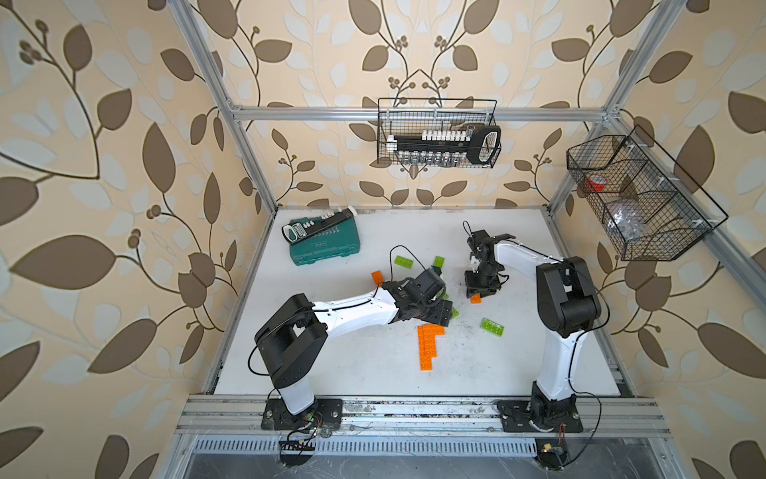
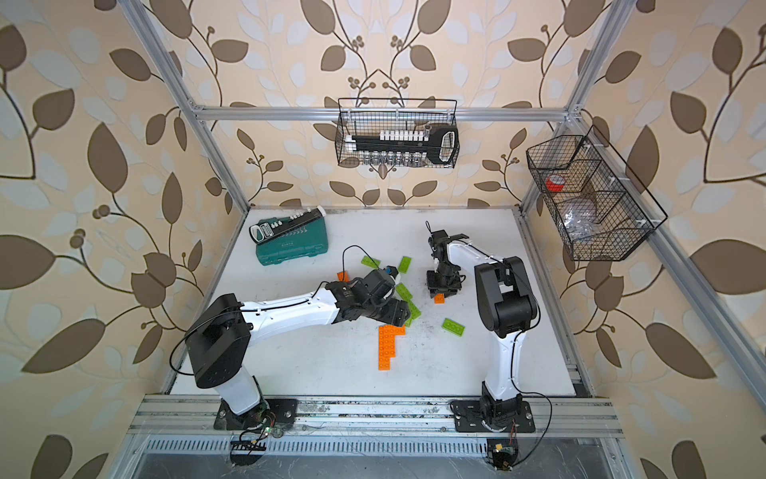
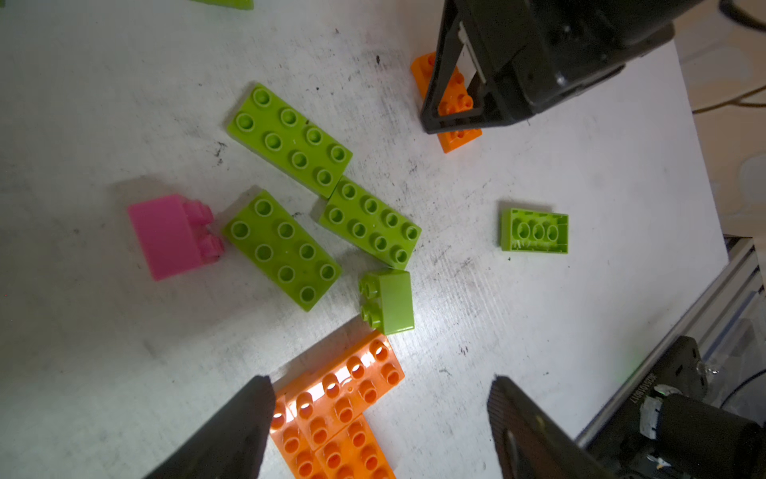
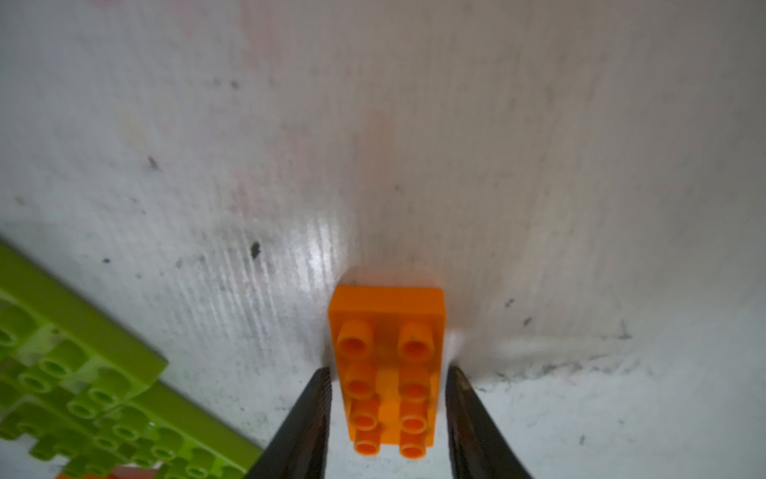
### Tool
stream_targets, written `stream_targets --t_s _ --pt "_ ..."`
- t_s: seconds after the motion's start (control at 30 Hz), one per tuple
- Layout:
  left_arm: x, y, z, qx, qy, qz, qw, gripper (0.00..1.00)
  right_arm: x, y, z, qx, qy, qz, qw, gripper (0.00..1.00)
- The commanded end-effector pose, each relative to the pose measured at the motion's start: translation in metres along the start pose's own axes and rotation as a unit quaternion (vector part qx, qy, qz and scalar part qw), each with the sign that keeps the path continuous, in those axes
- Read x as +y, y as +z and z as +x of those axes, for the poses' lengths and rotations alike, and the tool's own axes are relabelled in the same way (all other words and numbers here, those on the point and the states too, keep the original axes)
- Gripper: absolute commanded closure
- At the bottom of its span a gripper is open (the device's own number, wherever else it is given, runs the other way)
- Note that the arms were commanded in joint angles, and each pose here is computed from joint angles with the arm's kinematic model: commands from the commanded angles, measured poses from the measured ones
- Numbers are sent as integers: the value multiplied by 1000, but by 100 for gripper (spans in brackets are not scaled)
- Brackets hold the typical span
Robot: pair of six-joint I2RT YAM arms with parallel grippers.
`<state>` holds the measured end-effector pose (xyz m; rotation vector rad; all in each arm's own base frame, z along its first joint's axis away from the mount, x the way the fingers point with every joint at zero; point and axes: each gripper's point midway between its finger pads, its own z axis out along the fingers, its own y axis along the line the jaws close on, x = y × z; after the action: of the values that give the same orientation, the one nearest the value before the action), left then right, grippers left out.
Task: Assemble a small pinwheel with lego
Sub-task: Adjust the lego brick at the center of the board, then pick up the lego brick from the center of the board.
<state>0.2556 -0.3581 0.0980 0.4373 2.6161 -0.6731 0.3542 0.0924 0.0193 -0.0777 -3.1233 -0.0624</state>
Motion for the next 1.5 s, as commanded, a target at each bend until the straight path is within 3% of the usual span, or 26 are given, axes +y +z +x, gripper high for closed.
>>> stream_targets --t_s 0.0,0.1,0.3,0.5,0.67,1.47 --pt "-4 -18 -6 -30 -9 11 999 16 2 -17 0 -23 14 -17 1000 42" --pt "-3 -24 -6 -43 -19 24 999 16 -3 -30 3 -50 26 -11 998 43" --pt "-12 -27 -21 -65 -24 63 996 16 -18 -28 13 -59 36 21 997 66" --pt "-30 -23 -49 -74 17 63 995 17 -18 -23 14 -51 35 25 998 77" --pt "-38 -22 -60 -74 30 64 995 17 -14 -17 16 -38 29 14 999 80" --pt "-31 -15 -49 -64 18 62 996 17 -19 0 20 -9 22 46 999 84"
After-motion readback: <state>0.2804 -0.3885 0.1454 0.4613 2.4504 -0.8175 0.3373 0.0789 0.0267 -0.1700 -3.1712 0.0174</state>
